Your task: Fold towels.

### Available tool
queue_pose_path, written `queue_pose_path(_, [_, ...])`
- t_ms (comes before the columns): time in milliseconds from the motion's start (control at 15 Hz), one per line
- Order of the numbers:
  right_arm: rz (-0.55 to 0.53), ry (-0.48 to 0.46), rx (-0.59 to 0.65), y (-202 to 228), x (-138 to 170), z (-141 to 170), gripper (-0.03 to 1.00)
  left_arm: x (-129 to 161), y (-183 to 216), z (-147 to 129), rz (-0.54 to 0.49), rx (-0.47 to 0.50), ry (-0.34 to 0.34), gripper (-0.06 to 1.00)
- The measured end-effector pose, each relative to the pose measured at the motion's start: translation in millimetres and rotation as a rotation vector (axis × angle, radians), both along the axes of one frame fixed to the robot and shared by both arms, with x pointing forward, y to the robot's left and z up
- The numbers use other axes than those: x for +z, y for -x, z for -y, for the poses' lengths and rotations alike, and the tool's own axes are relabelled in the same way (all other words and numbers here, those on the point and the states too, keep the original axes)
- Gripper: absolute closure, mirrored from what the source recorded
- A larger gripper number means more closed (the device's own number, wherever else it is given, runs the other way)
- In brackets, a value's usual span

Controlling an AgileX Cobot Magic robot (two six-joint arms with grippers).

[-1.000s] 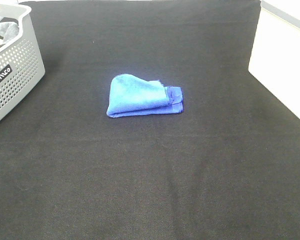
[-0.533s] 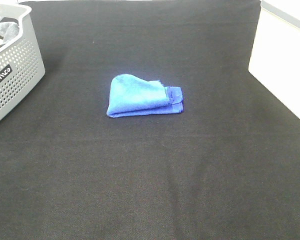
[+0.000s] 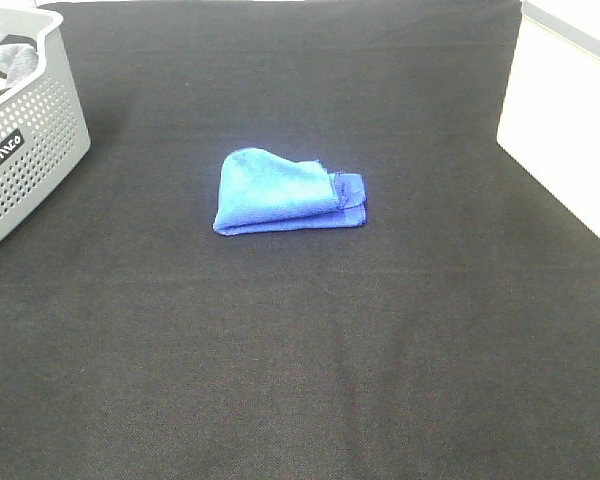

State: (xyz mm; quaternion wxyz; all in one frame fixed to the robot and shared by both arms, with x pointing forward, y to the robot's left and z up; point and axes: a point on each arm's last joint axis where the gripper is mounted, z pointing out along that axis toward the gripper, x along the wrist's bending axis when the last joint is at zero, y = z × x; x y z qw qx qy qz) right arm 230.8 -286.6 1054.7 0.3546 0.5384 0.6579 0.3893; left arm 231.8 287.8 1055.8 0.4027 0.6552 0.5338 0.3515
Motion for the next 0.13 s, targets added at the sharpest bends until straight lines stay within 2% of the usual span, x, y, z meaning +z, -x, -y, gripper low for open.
queue_pose_path(133, [0.000,0.000,0.000,0.0,0.0,0.0,0.03,0.0,0.0,0.0,0.000,0.000,0.000,0.21])
